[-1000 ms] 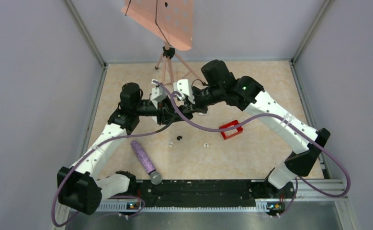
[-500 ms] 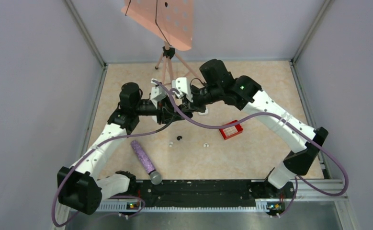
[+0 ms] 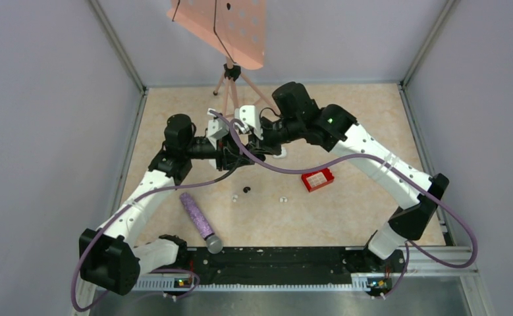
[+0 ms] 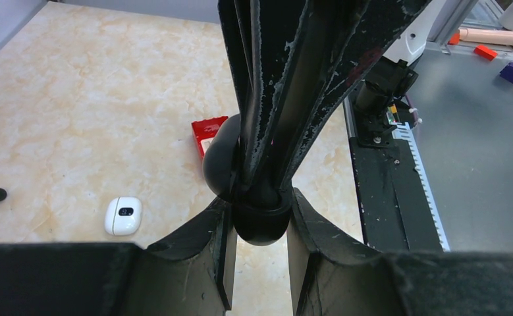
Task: Insert the wireless bluetooth earbuds into the charging case
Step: Place the earbud in the charging case, then open the charging case, then pick up the earbud from the center of the board.
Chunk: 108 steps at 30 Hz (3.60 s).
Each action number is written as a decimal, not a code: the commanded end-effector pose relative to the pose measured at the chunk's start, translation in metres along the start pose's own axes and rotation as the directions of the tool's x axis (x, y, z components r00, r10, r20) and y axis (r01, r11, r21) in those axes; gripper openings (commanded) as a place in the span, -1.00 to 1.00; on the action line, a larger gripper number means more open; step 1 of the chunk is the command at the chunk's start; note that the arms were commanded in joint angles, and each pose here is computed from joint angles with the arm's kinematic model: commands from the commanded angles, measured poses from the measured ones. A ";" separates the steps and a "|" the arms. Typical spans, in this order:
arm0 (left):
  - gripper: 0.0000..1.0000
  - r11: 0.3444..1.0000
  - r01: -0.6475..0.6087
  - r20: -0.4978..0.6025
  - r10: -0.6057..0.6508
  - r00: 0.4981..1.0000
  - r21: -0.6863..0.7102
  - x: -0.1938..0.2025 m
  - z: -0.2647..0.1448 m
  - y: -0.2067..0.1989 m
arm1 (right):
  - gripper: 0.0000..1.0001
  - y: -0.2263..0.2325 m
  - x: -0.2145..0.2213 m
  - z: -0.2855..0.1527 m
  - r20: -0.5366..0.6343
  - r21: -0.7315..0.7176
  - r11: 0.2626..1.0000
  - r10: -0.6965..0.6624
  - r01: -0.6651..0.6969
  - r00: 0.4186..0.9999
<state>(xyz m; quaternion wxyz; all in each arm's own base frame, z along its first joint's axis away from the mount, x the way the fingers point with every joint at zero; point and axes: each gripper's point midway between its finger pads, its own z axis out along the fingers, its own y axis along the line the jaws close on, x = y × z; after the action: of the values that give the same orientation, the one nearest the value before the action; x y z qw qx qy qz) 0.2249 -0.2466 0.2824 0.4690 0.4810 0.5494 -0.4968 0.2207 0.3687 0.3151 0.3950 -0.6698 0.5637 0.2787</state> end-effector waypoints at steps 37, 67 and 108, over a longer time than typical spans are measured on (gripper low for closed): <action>-1.00 0.997 0.017 0.019 -0.016 1.000 -0.078 -0.005 -0.022 -0.008 | 0.15 -0.004 0.009 -0.032 0.271 -0.146 0.916 0.401 -0.374 0.875; -1.00 0.999 0.009 0.039 -0.008 0.999 -0.034 -0.011 -0.019 -0.011 | 0.01 -0.069 0.003 -0.020 0.313 0.043 0.889 0.422 -0.457 0.851; -1.00 0.699 0.392 0.322 -0.237 0.916 -0.598 -0.004 -0.128 0.047 | -0.32 -0.011 0.187 0.132 -0.158 -0.132 0.923 0.341 -0.362 0.927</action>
<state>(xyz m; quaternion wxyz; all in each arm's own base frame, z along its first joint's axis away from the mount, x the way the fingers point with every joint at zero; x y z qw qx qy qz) 0.2649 -0.1267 0.2774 0.5574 0.1561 0.7087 -0.4033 0.2762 0.3634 0.0980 0.2375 -0.5558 0.7193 0.3425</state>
